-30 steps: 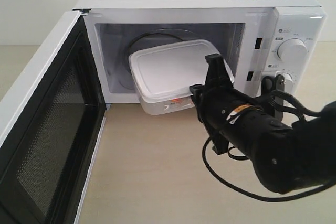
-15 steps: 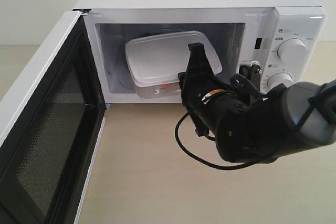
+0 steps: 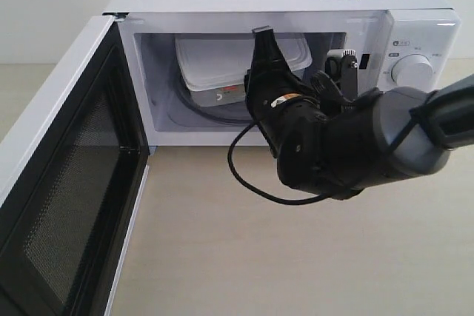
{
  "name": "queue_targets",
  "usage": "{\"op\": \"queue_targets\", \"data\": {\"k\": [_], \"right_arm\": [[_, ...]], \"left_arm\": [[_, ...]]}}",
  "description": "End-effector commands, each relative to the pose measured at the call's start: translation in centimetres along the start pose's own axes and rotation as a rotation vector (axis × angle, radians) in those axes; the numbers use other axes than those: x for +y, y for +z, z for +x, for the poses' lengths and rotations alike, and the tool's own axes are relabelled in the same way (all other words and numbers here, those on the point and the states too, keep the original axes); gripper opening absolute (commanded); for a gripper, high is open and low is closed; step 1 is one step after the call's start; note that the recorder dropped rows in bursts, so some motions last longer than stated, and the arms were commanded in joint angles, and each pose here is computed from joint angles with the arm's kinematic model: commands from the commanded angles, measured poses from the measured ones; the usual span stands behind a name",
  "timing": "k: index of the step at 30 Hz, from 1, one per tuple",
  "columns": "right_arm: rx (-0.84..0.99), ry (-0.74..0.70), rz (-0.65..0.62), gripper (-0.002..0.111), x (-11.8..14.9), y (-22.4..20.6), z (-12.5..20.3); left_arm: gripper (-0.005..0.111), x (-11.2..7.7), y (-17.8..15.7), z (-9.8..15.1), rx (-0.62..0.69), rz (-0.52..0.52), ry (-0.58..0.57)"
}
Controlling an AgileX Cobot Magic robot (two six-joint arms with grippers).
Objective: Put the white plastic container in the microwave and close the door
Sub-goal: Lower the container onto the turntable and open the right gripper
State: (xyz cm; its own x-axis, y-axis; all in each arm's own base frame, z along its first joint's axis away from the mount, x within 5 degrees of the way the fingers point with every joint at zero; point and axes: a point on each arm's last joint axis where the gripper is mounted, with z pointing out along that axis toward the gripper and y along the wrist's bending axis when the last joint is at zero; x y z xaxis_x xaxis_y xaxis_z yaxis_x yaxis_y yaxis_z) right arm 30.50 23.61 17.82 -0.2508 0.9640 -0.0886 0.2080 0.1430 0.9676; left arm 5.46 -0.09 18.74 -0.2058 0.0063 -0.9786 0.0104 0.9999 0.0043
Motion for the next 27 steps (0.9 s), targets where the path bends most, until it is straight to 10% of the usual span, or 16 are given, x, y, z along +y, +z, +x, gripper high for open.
{"op": "queue_targets", "data": {"k": [1,27], "right_arm": [[-0.005,0.026,0.041,0.0,-0.4,0.9,0.5],[-0.045,-0.029,0.027,0.007,-1.0,1.6,-0.1]], "left_arm": [[0.004,0.0,0.0,0.1,0.001,-0.004,-0.01],[0.004,0.0,0.0,0.1,0.001,-0.004,-0.01]]}}
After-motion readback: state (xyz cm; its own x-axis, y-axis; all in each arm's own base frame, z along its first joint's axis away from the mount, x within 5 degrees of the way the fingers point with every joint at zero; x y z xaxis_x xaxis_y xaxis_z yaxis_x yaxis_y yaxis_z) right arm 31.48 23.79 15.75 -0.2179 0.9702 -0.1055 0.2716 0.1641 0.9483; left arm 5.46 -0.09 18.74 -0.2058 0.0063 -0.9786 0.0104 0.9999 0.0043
